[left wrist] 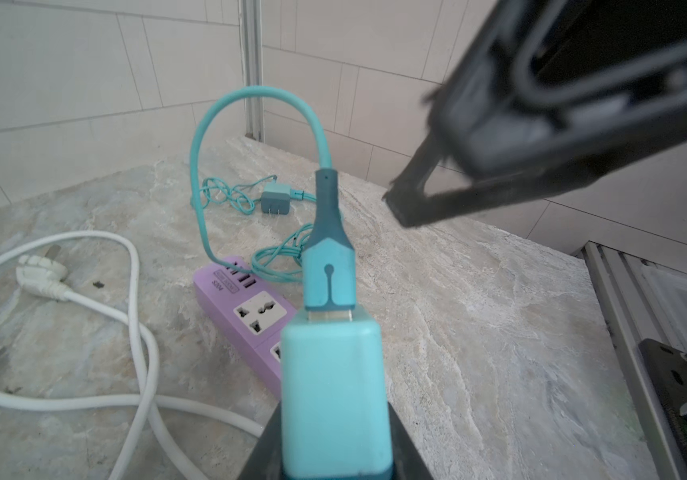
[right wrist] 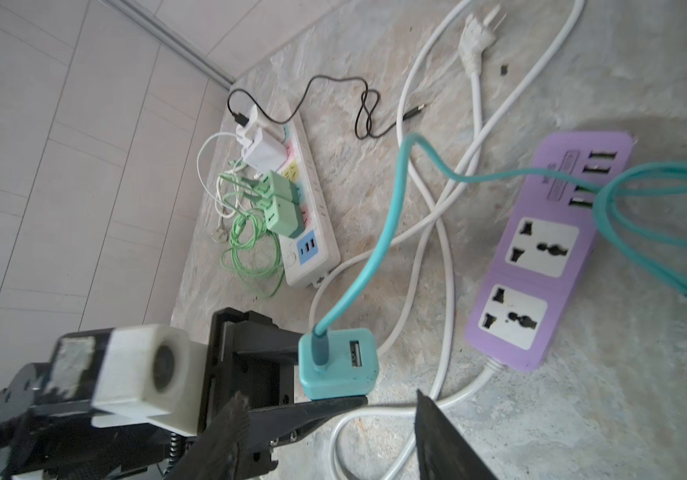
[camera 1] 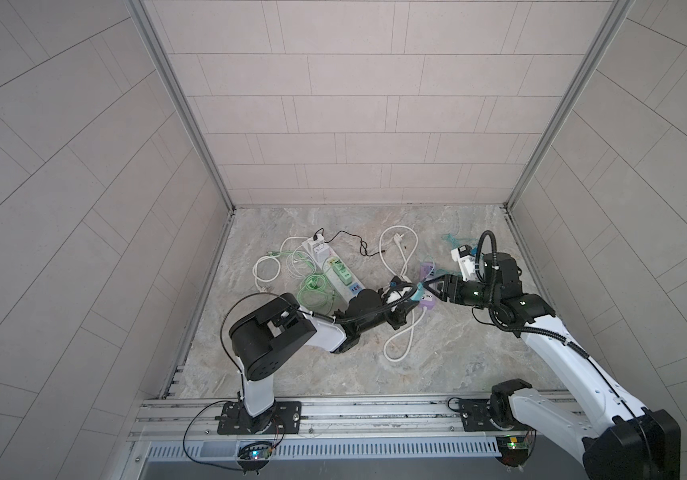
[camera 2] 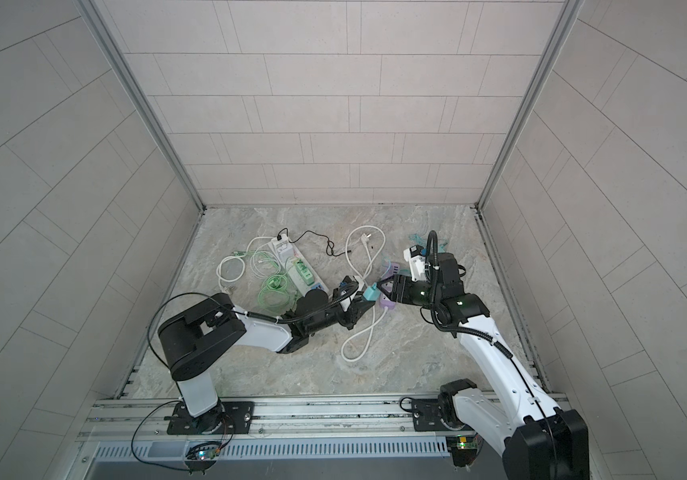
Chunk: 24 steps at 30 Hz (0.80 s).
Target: Insert the plug
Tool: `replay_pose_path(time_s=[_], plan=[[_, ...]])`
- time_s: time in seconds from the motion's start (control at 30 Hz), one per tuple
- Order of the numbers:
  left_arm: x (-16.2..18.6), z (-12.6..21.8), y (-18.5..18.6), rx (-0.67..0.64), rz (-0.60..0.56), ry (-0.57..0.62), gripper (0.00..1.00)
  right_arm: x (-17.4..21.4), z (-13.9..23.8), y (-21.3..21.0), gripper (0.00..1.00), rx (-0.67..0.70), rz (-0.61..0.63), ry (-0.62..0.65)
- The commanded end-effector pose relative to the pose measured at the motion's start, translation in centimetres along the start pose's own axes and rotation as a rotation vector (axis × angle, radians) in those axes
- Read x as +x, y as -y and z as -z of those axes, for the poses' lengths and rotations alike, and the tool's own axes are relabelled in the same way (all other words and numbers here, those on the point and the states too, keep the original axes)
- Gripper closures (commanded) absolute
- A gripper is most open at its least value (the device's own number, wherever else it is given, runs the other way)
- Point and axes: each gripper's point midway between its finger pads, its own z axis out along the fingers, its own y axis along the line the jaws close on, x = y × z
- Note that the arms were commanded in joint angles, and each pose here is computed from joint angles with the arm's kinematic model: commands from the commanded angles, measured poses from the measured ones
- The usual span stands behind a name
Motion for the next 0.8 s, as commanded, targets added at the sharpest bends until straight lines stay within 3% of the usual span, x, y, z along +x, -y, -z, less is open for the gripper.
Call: replay_pose_path(time_s=[0.0, 0.37, 0.77], plan=[[-3.9, 0.2, 1.2, 0.070, -0.109, 0.174, 0.85, 1.6, 0.2, -0.6, 0.39, -0.034, 0.056, -0.076], [-3.7, 0.0, 1.9, 0.110, -0.126, 0.193, 0.83, 1.0, 0.0, -1.4, 0.43, -0.058, 0.084, -0.082], [-3.6, -0.1, 2.2, 0.131, -0.143, 0.192, 0.83, 0.6, -1.0, -2.2, 0.54, -0.096, 0.076, -0.092]])
